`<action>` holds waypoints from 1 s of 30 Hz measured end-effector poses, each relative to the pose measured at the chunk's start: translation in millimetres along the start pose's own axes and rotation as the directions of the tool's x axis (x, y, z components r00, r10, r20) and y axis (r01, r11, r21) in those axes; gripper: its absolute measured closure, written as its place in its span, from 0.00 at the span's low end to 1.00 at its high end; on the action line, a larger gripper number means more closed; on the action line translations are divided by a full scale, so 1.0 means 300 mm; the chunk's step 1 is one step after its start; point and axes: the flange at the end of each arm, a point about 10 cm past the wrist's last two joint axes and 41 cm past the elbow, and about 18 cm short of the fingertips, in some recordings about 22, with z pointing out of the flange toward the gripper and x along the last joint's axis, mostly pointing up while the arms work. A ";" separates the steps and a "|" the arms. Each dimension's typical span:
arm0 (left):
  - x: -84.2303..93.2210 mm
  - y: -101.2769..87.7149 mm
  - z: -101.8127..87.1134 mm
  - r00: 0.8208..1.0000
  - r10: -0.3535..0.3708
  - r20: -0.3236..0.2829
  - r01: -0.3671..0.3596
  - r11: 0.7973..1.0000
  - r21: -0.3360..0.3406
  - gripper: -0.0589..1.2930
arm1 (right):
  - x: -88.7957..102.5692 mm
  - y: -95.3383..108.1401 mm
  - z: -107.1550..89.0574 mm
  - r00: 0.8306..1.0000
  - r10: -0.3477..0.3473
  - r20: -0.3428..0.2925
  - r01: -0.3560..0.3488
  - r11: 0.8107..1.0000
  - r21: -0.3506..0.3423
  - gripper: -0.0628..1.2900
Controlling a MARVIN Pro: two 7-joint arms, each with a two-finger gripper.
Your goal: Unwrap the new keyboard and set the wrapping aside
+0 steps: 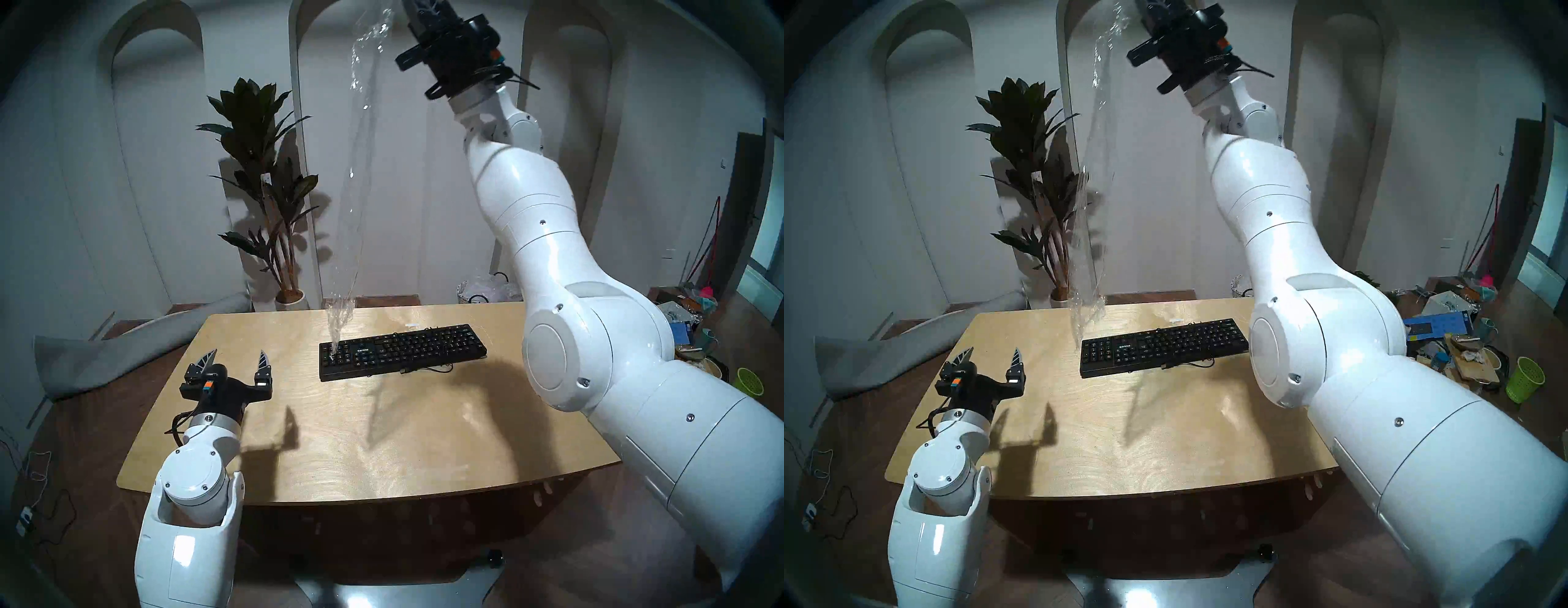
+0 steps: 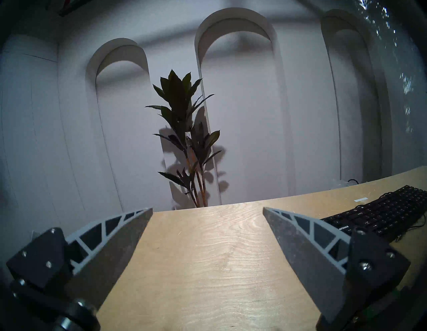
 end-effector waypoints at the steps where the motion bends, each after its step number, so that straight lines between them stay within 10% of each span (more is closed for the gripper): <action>1: 0.000 -0.002 -0.002 1.000 -0.001 0.000 0.001 1.000 -0.001 0.03 | 0.012 0.022 -0.007 1.000 -0.013 -0.004 0.013 1.000 -0.011 0.98; 16: 0.017 -0.024 -0.007 1.000 -0.012 -0.020 0.012 1.000 -0.028 0.03 | 0.159 0.334 -0.331 0.967 -0.210 0.146 0.228 0.966 -0.119 0.98; 30: 0.032 0.021 -0.003 0.999 -0.030 -0.034 0.027 0.996 -0.086 0.03 | 0.395 0.577 -0.610 0.847 -0.377 0.374 0.450 0.884 -0.129 0.98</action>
